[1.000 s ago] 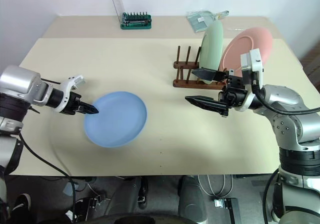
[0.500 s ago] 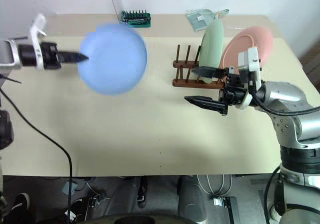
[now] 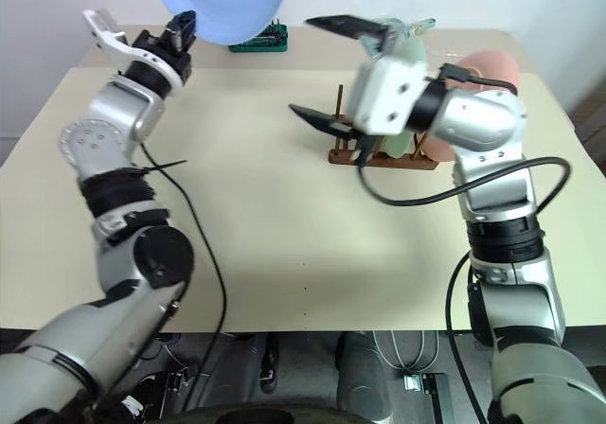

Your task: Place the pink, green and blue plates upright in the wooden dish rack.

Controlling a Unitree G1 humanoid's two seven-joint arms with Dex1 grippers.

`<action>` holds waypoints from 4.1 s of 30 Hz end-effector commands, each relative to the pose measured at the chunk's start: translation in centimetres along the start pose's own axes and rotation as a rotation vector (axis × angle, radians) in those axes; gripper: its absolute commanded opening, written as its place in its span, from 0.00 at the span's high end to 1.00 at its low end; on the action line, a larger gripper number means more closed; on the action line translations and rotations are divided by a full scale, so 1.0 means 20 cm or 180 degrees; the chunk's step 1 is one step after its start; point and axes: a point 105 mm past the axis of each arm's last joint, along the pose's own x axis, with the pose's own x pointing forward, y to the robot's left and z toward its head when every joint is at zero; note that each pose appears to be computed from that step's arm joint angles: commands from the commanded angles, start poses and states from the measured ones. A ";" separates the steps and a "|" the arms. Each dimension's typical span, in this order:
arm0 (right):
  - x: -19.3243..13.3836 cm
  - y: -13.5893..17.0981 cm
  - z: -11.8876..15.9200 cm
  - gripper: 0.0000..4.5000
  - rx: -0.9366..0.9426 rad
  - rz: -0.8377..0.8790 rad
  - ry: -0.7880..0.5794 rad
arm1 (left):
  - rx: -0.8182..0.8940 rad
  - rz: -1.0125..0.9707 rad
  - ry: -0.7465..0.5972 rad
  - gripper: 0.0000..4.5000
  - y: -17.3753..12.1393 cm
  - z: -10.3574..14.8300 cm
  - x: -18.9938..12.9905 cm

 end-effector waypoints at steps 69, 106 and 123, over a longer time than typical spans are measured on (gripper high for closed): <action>-0.16 -0.29 -0.29 1.00 0.6131 -0.2517 -0.0846 | 0.3192 -0.2109 0.1751 0.01 -0.08 -0.07 -0.56; -0.16 -0.31 -0.19 0.02 0.5044 -0.2130 -0.0808 | 0.3106 -0.2160 0.1746 0.00 -0.11 -0.10 -0.55; -1.29 -0.43 -0.79 1.00 0.2069 -0.3839 0.2267 | 0.3021 -0.2521 0.1894 0.00 -0.14 -0.31 -0.58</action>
